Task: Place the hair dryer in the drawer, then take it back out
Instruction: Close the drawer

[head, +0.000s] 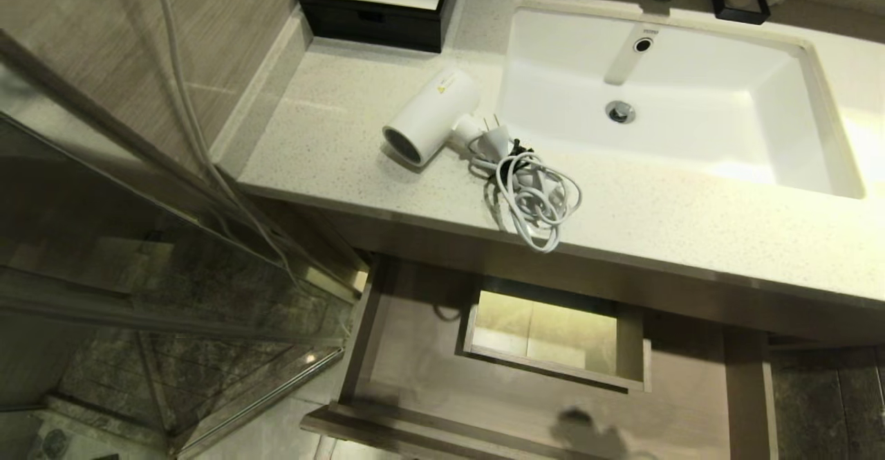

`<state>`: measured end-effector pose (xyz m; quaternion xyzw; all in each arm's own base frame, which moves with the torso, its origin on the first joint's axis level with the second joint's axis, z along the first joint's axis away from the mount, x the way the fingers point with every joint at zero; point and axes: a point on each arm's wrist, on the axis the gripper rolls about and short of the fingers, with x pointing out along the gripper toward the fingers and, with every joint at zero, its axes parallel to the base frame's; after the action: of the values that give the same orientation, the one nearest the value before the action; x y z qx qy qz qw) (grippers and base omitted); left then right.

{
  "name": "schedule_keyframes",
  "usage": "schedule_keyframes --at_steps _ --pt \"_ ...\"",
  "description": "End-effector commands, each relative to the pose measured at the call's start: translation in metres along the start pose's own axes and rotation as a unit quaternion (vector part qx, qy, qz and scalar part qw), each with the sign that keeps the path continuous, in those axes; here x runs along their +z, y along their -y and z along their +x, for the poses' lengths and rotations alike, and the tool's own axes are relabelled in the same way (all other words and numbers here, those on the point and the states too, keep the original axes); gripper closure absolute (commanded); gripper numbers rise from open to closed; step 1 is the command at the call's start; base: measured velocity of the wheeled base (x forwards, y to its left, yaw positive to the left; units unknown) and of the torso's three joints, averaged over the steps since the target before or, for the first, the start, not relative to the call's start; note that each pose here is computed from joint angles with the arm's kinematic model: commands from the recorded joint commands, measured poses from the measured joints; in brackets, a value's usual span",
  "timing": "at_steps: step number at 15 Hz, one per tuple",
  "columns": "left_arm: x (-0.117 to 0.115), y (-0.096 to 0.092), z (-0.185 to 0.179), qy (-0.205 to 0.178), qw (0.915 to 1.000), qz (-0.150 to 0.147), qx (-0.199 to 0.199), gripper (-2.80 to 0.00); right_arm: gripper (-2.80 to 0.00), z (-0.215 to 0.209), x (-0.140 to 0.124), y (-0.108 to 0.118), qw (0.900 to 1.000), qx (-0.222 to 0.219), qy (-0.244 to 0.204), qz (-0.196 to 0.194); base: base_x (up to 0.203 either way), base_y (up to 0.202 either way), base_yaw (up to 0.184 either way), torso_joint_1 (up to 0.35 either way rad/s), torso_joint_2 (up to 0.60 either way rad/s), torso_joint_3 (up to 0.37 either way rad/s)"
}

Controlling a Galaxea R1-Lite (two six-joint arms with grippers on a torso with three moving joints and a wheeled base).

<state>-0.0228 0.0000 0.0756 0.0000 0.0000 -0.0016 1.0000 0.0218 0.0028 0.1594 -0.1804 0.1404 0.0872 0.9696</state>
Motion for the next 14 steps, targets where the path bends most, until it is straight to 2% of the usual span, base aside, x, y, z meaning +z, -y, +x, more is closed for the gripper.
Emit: schedule_keyframes --at_steps 1,14 --pt "-0.0005 0.0 0.0001 -0.001 1.0 0.0 0.0 0.0 0.0 0.0002 -0.0008 -0.0003 1.0 0.0 0.001 -0.001 0.0 0.0 0.0 -0.284 0.1 -0.19" --pt "-0.0005 0.0 0.0001 -0.001 1.0 0.0 0.0 0.0 0.0 -0.0021 -0.0039 -0.0009 1.0 -0.002 0.005 0.003 0.0 0.0 0.0 -0.247 0.01 -0.245"
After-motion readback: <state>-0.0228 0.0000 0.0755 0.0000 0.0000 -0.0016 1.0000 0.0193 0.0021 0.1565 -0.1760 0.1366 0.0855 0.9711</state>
